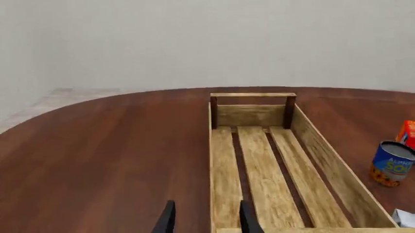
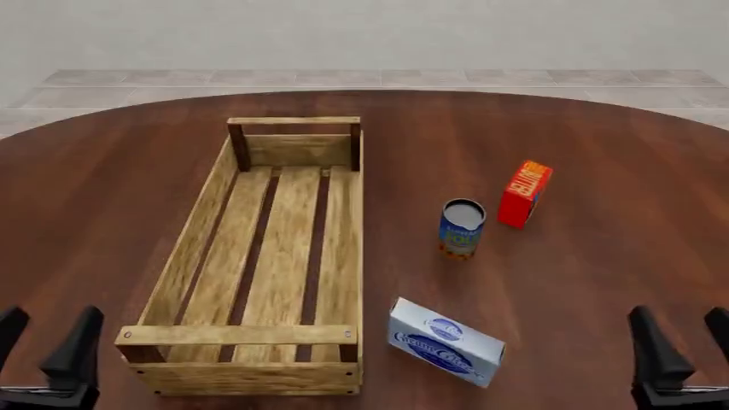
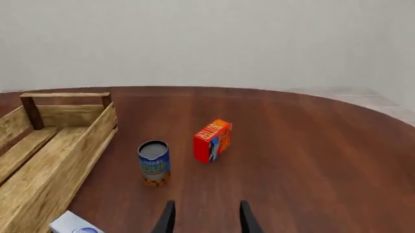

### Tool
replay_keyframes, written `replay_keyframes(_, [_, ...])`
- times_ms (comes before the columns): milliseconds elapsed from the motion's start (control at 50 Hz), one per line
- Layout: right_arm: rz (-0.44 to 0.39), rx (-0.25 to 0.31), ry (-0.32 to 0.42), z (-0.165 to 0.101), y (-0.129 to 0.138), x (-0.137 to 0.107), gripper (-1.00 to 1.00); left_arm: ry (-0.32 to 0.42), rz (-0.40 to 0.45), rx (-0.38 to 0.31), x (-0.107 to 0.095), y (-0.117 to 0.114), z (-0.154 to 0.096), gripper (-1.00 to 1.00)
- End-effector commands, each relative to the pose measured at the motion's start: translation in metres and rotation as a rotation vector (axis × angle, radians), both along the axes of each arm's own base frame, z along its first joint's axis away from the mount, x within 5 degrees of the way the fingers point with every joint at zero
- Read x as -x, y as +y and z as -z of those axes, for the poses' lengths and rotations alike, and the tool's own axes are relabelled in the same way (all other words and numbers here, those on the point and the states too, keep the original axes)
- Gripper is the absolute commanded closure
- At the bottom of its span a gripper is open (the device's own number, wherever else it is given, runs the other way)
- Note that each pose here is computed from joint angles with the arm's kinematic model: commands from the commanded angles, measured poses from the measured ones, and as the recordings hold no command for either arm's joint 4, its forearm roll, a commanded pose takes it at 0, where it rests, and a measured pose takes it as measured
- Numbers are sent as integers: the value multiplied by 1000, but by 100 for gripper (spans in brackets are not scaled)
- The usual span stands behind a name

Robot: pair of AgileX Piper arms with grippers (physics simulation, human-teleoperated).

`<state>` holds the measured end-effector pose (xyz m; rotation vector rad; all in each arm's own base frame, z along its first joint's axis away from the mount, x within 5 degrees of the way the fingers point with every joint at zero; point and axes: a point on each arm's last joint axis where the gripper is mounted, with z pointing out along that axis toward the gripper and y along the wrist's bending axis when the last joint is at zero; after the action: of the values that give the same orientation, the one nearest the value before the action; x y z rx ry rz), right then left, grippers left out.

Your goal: Pick up the cream cheese and put it in the tray.

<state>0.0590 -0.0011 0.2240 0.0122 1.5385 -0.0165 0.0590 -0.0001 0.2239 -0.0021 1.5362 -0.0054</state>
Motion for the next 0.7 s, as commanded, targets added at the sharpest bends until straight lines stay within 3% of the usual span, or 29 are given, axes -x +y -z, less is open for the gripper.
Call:
replay_keyframes(20, [-27,4,-50,8,2,3,-100,-62,7,-40,3,-1,10,-100])
replay_keyframes(200, [-23,6,-55,2,1,4,-100,-66,13,-47,3,-1,9,-100])
replay_keyframes(240, [-27,-55,-50,1,1,4,-100,-64,14,-47,3,-1,9,-100])
replay_keyframes(280, [-35,-6,-54,-5,2,5,-100,-62,15,-48,3,-1,10,-100])
replay_keyframes(360, [-37,-28,-73,-20,2,10,-100,-60,17,-51,3,-1,10,-100])
replay_keyframes(520, [-48,-9,-92,-50,2,20,-100,-54,19,-53,3,-1,11,-100])
replay_keyframes(560, [-58,59,-100,-56,3,23,-100,-47,19,-32,3,-1,11,-100])
replay_keyframes(660, [-73,12,-76,-61,3,22,-100,-43,16,-21,3,-1,11,-100])
replay_keyframes(700, [-81,19,-63,-62,4,20,-100,-43,18,-23,3,-1,11,-100])
